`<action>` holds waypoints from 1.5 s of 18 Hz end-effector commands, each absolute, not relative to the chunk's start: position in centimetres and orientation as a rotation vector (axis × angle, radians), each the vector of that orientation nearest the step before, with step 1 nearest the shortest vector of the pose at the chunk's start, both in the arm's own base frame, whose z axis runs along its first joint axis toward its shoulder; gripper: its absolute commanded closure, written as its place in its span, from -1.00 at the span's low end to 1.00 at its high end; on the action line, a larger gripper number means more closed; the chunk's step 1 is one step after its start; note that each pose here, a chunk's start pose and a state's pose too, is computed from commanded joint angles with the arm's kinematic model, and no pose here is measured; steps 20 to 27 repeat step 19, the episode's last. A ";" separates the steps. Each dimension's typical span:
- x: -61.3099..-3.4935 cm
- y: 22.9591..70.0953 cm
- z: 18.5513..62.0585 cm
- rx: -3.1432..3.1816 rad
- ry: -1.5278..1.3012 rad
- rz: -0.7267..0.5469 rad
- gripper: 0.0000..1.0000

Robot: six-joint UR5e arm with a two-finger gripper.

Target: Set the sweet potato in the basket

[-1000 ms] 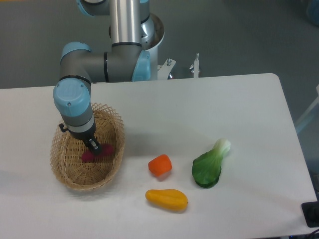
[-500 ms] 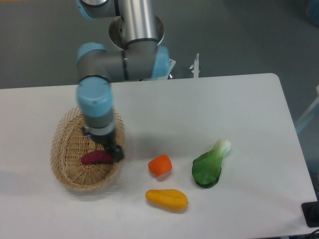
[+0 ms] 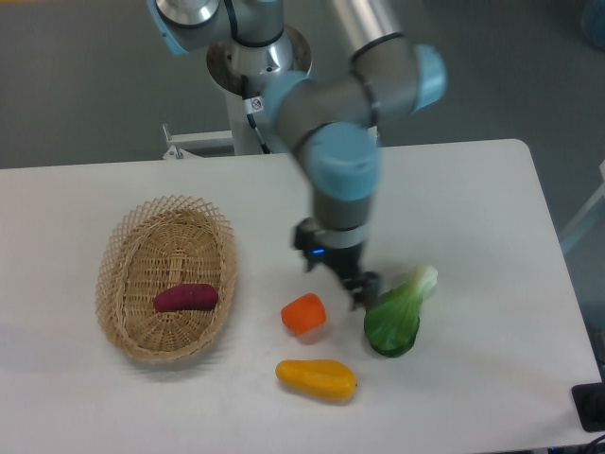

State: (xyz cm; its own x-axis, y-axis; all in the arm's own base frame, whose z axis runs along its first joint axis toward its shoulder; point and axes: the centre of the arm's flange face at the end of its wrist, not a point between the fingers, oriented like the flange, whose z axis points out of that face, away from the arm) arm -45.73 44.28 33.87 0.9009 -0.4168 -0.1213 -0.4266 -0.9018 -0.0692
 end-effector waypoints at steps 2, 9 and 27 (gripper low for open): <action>-48.2 42.6 33.9 -2.968 0.687 0.172 -1.00; -55.1 37.8 33.2 -2.988 0.733 0.189 -1.00; -58.5 35.8 31.7 -3.047 0.764 0.178 -1.00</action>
